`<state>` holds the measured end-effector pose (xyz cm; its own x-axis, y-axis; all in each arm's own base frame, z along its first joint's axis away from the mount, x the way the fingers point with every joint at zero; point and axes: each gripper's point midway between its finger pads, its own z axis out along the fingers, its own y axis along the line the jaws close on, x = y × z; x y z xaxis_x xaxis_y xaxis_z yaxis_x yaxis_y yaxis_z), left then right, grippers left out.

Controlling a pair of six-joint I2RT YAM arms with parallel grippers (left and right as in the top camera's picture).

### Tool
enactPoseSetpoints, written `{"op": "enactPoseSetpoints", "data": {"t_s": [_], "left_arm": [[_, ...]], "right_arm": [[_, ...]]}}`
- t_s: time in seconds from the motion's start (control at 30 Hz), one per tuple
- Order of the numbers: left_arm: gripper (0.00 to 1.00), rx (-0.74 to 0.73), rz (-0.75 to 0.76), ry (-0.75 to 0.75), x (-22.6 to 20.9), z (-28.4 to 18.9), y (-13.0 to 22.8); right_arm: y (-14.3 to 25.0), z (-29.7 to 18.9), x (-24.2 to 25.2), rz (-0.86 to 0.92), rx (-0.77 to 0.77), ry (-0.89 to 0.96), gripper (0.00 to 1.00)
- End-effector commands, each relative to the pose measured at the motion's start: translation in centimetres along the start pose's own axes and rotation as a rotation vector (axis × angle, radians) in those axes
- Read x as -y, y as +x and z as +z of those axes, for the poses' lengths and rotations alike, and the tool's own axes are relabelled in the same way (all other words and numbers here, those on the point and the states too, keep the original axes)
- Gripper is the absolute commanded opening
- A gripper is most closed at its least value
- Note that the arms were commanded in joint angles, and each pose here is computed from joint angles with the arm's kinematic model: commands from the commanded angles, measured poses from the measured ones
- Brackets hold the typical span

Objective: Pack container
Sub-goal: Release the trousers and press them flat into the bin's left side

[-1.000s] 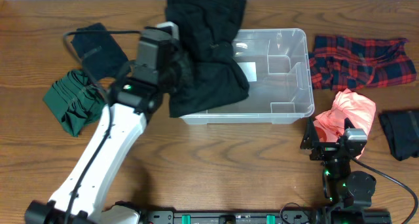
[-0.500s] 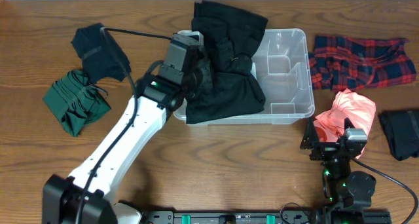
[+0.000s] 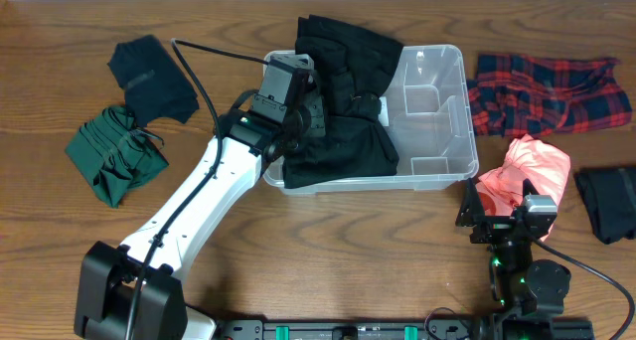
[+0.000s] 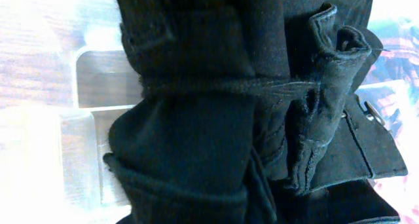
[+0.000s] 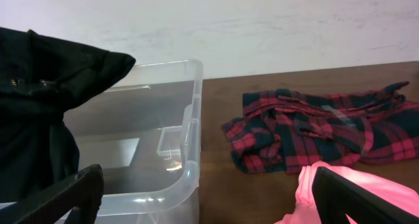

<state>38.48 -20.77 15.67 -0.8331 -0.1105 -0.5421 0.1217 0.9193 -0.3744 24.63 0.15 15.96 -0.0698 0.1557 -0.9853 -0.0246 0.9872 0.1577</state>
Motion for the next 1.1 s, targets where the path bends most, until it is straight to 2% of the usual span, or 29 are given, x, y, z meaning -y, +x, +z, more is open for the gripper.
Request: {"op": "enactPoseSetpoints", "data": {"t_s": [0.0,0.03,0.27,0.63,0.7,0.73,0.8,0.87,0.9,1.07], "left_arm": [[0.17,0.019,0.037,0.03,0.9,-0.5,-0.7],[0.31,0.017,0.037,0.029,0.9,-0.5,-0.6],[0.56,0.022,0.102,0.02,0.8,-0.5,-0.7],[0.57,0.136,0.197,0.016,1.4,-1.1,-3.4],[0.55,0.153,0.2,0.025,1.7,-1.2,-3.8],[0.5,0.158,0.201,0.028,1.8,-1.2,-3.9],[0.37,0.165,0.204,0.032,2.0,-1.2,-4.0],[0.13,0.17,0.205,0.034,2.1,-1.2,-4.2],[0.07,0.172,0.208,0.034,2.1,-1.2,-4.2],[0.06,0.193,0.283,0.035,2.3,-1.3,-4.6]], "right_arm": [[0.1,0.0,-0.3,0.007,-0.001,-0.011,0.99],[0.1,0.0,-0.3,0.007,-0.001,-0.011,0.99],[0.1,0.0,-0.3,0.007,-0.001,-0.011,0.99],[0.1,0.0,-0.3,0.007,-0.001,-0.011,0.99],[0.1,0.0,-0.3,0.007,-0.001,-0.011,0.99],[0.1,0.0,-0.3,0.007,-0.001,-0.011,0.99],[0.1,0.0,-0.3,0.007,-0.001,-0.011,0.99],[0.1,0.0,-0.3,0.007,-0.001,-0.011,0.99],[0.1,0.0,-0.3,0.007,-0.001,-0.011,0.99],[0.1,0.0,-0.3,0.007,-0.001,-0.011,0.99]]}}
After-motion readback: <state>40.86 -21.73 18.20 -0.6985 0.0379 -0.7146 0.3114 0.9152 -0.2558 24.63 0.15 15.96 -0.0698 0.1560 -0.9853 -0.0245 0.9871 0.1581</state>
